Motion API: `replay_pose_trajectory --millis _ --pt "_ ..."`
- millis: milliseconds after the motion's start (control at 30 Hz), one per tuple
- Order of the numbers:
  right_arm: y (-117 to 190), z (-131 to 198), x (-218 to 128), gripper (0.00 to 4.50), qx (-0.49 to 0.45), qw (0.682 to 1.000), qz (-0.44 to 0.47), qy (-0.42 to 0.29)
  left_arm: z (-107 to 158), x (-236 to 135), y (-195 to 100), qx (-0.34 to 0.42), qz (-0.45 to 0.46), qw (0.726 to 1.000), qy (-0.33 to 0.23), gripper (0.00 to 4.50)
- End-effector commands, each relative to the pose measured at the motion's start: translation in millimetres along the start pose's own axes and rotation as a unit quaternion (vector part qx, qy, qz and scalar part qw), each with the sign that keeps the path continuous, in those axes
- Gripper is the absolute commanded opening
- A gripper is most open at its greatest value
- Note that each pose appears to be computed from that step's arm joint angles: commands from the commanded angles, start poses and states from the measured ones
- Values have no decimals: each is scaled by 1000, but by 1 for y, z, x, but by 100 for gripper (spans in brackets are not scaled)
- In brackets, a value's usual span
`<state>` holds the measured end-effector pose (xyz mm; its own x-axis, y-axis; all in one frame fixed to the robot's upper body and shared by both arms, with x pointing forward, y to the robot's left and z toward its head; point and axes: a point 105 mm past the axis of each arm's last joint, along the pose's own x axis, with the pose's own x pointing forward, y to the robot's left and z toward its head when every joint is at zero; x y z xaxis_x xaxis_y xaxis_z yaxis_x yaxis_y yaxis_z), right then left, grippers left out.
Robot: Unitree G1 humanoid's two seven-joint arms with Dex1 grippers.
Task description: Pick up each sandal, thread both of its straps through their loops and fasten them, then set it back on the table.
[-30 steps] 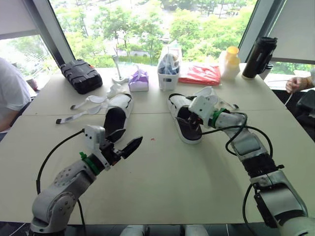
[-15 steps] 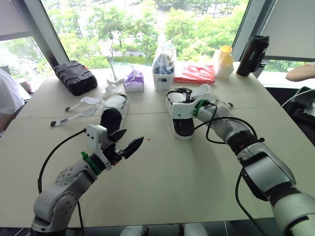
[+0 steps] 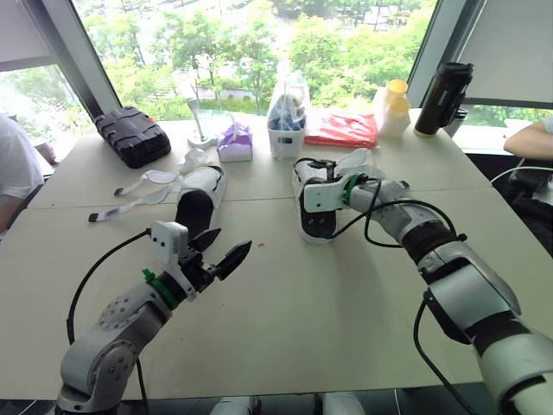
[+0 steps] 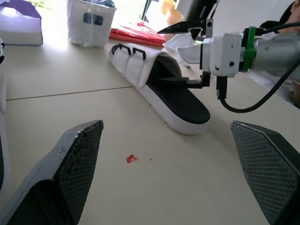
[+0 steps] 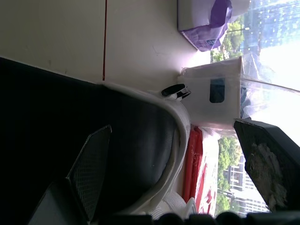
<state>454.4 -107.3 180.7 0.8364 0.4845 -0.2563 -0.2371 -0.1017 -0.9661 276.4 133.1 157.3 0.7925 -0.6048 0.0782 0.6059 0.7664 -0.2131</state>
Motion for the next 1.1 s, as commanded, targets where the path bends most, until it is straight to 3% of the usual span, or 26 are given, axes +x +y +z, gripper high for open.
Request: replay_pose_trajectory --millis 33,500,600,833,867,1100 --pt "-20 4 3 448 -8 999 -43 3 10 1 -7 18 -15 1000 -17 450" --pt "-24 5 32 448 14 987 -111 111 9 4 -9 20 -15 1000 -17 450" --pt "-23 6 33 368 18 987 -112 116 9 4 -9 20 -12 1000 -19 450" --pt "-29 14 36 23 18 985 -134 109 8 2 -8 20 -9 1000 -17 450" --pt "-30 15 36 5 16 985 -135 107 8 2 -8 19 -9 1000 -17 450" --pt "-47 32 32 5 -4 985 -169 36 10 2 -7 15 -8 1000 -17 450"
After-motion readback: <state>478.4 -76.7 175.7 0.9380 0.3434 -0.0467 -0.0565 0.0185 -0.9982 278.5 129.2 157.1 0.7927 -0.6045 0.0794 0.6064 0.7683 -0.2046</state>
